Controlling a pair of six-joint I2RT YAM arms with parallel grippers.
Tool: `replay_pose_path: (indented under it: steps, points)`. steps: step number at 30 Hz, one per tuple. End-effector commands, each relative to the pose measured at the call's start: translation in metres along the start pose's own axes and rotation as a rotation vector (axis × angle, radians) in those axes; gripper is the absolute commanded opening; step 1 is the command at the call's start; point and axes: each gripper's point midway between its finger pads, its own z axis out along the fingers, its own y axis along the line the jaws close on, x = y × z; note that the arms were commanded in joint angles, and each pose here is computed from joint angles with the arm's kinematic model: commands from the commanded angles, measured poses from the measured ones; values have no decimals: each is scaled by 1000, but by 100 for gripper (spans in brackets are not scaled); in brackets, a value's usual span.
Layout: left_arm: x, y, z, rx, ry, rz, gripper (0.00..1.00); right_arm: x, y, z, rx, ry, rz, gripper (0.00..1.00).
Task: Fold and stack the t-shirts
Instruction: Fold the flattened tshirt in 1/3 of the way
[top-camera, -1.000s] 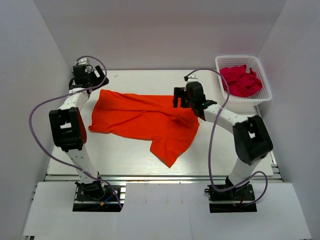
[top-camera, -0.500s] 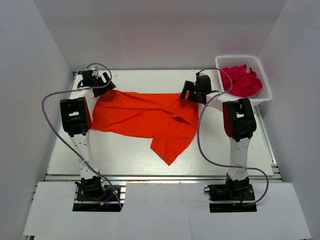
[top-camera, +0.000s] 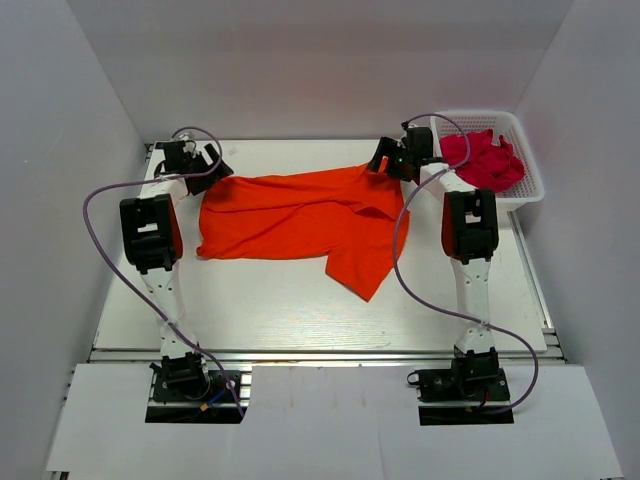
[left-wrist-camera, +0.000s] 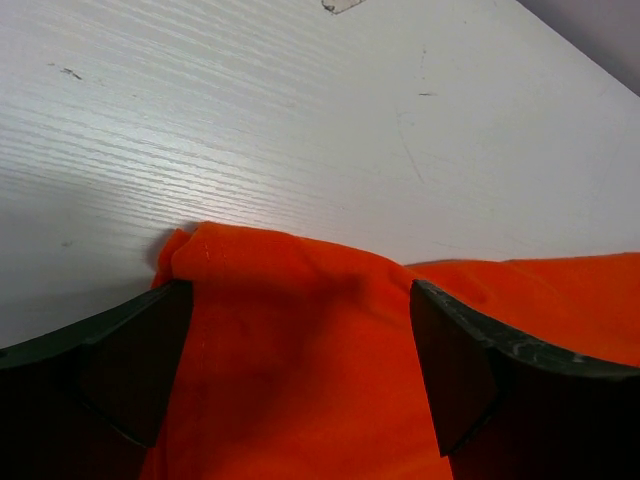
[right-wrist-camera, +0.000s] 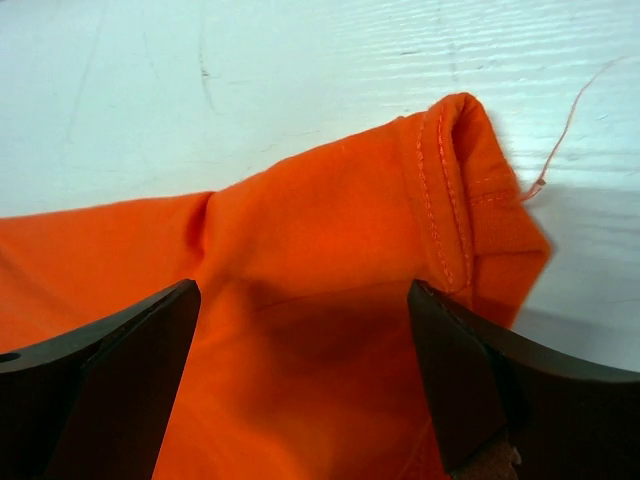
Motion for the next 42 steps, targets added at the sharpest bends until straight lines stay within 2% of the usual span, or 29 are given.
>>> replay_pose_path:
  steps: [1, 2, 3, 4, 6, 7, 9, 10, 11, 12, 13, 14, 15, 16, 17, 19, 20, 21, 22, 23, 25, 30, 33, 34, 42]
  points:
    - [5, -17, -3, 43, 37, 2, 100, -6, -5, -7, 14, 42, -122, 90]
    - [5, -17, -6, 35, 55, 6, 100, -14, 3, -14, 14, 29, -152, 90]
    - [-12, -24, -12, 38, 22, 31, 100, -23, 3, -20, 23, 12, -216, 90]
    - [-22, -26, -16, 23, 1, 48, 100, -39, 26, -35, 3, -20, -255, 90]
    - [-49, -40, -35, 17, -47, 74, 100, -39, 32, -47, 9, -13, -316, 90]
    - [-54, -44, -43, 19, -54, 89, 100, -55, 58, -70, -23, -52, -356, 90]
    - [-71, -60, -74, 15, -102, 102, 100, -36, 58, -76, -4, -13, -406, 90]
    - [-72, -62, -86, 6, -113, 103, 100, -59, 83, -108, -15, -83, -439, 90]
    - [-54, -51, -92, -30, -89, 91, 100, -57, 87, -114, -5, -94, -450, 90]
    - [-65, -63, -120, -27, -141, 105, 100, -31, 84, -124, 12, -53, -455, 90]
    - [-59, -62, -131, -40, -144, 103, 100, -46, 95, -143, 17, -125, -474, 90]
    - [-29, -46, -136, -85, -90, 84, 100, -28, 101, -156, 20, -121, -462, 90]
    - [-19, -42, -145, -105, -86, 80, 100, 0, 87, -157, 60, -81, -417, 90]
    - [-17, -45, -169, -120, -107, 83, 100, 16, 72, -159, 114, -96, -365, 90]
    - [18, -22, -172, -195, -53, 46, 100, 2, 91, -191, 91, -178, -352, 90]
    - [42, -5, -188, -273, -41, 9, 100, 57, 71, -194, 93, -97, -289, 90]
    - [65, 2, -199, -298, -18, -23, 100, 46, 90, -216, 47, -167, -292, 90]
    - [74, 4, -204, -302, -11, -34, 100, 73, 77, -216, 64, -114, -280, 90]
    - [93, 18, -207, -334, 8, -56, 100, 84, 76, -225, 74, -90, -247, 90]
    - [92, 15, -214, -324, -14, -51, 100, 87, 80, -233, 61, -96, -245, 90]
    - [98, 23, -217, -341, -29, -55, 97, 110, 73, -241, 64, -43, -241, 90]
    - [133, 41, -211, -368, 34, -57, 80, 146, 65, -261, 63, 12, -227, 90]
    - [148, 59, -204, -436, 67, -81, 73, 163, 60, -268, 62, 61, -223, 90]
    - [151, 64, -202, -454, 76, -82, 65, 166, 60, -269, 55, 73, -228, 90]
    - [156, 84, -194, -562, 81, -147, 54, 221, 57, -278, -1, 280, -298, 90]
